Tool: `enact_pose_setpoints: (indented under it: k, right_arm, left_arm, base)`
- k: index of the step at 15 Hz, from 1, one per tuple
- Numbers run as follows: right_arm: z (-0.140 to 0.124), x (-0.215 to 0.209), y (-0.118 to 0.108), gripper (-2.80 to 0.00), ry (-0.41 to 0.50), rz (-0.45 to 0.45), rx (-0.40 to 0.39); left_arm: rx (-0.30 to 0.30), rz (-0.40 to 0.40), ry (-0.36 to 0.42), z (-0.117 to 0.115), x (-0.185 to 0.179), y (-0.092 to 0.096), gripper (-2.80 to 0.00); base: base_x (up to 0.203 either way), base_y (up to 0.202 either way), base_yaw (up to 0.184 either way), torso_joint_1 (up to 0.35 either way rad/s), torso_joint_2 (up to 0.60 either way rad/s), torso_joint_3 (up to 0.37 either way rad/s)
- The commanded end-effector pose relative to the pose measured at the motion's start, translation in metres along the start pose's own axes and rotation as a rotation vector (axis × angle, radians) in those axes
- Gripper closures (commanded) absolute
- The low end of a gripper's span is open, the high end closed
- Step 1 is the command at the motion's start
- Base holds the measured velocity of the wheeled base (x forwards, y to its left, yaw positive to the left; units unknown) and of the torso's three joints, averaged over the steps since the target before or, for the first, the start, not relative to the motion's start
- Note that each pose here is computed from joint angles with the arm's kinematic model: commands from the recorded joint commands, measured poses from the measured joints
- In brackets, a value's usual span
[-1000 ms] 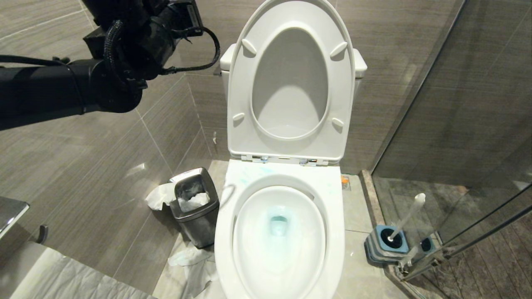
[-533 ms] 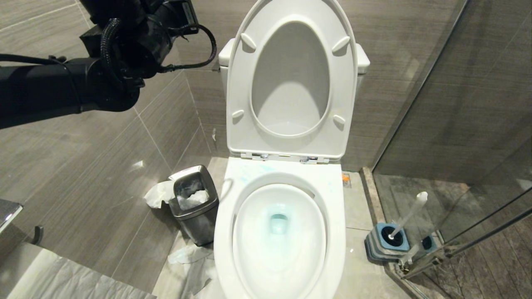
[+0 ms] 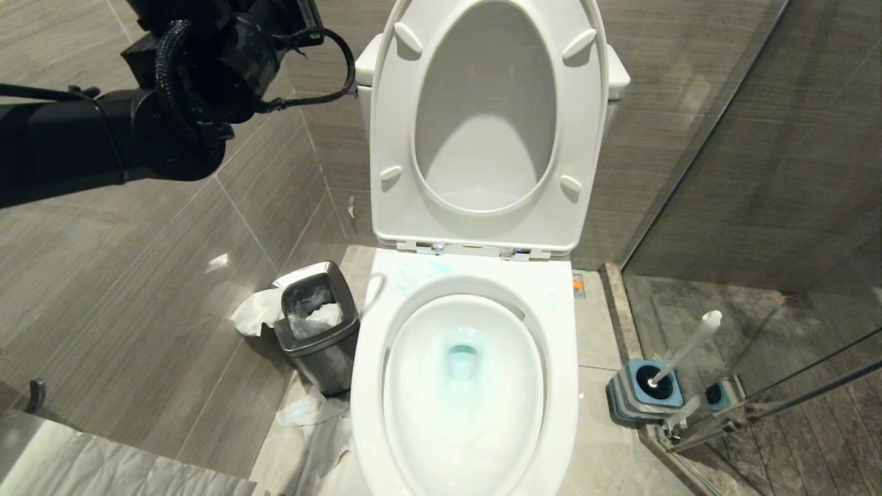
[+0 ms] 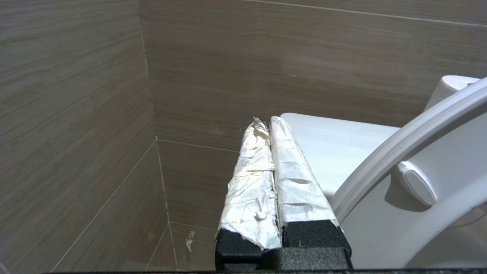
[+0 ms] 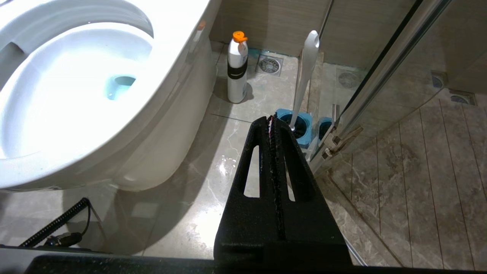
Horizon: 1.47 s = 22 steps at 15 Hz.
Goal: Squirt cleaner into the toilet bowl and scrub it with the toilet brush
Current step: Flush the toilet
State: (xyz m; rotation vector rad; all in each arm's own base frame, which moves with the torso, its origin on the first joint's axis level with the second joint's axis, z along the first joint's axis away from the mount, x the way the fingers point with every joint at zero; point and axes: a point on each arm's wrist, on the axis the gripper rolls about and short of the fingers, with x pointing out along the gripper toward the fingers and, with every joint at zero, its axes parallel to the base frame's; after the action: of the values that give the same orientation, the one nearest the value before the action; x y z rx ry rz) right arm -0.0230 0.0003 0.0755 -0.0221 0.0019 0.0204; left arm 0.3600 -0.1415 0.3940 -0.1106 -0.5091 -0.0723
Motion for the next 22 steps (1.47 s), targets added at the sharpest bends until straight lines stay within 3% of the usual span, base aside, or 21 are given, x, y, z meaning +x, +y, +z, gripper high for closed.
enact_pose_setpoints:
  k: [1, 7, 13, 16, 22]
  right_arm:
    - [0.0, 0.0, 0.0, 0.0, 0.001, 0.001, -0.001]
    - [0.0, 0.0, 0.0, 0.0, 0.001, 0.001, -0.001]
    - [0.0, 0.0, 0.0, 0.0, 0.001, 0.001, -0.001]
    - [0.0, 0.0, 0.0, 0.0, 0.001, 0.001, -0.001]
    - [0.0, 0.0, 0.0, 0.0, 0.001, 0.001, -0.001]
  left_arm:
    - [-0.004, 0.002, -0.012, 0.005, -0.001, 0.0, 0.0]
    - [0.001, 0.0, -0.011, 0.006, -0.001, 0.002, 0.0]
    - [0.037, 0.028, -0.023, 0.022, -0.003, 0.018, 0.0]
    - [0.044, 0.036, -0.054, 0.031, -0.004, 0.021, 0.0]
    - [0.025, 0.039, -0.189, 0.049, -0.008, 0.021, 0.0]
  base:
    - [0.0, 0.0, 0.0, 0.0, 0.0, 0.0]
    - [0.0, 0.0, 0.0, 0.001, 0.0, -0.092]
    - [0.0, 0.0, 0.0, 0.003, 0.0, -0.198]
    - [0.0, 0.0, 0.0, 0.006, 0.01, -0.2]
    - [0.0, 0.0, 0.0, 0.002, 0.0, -0.142]
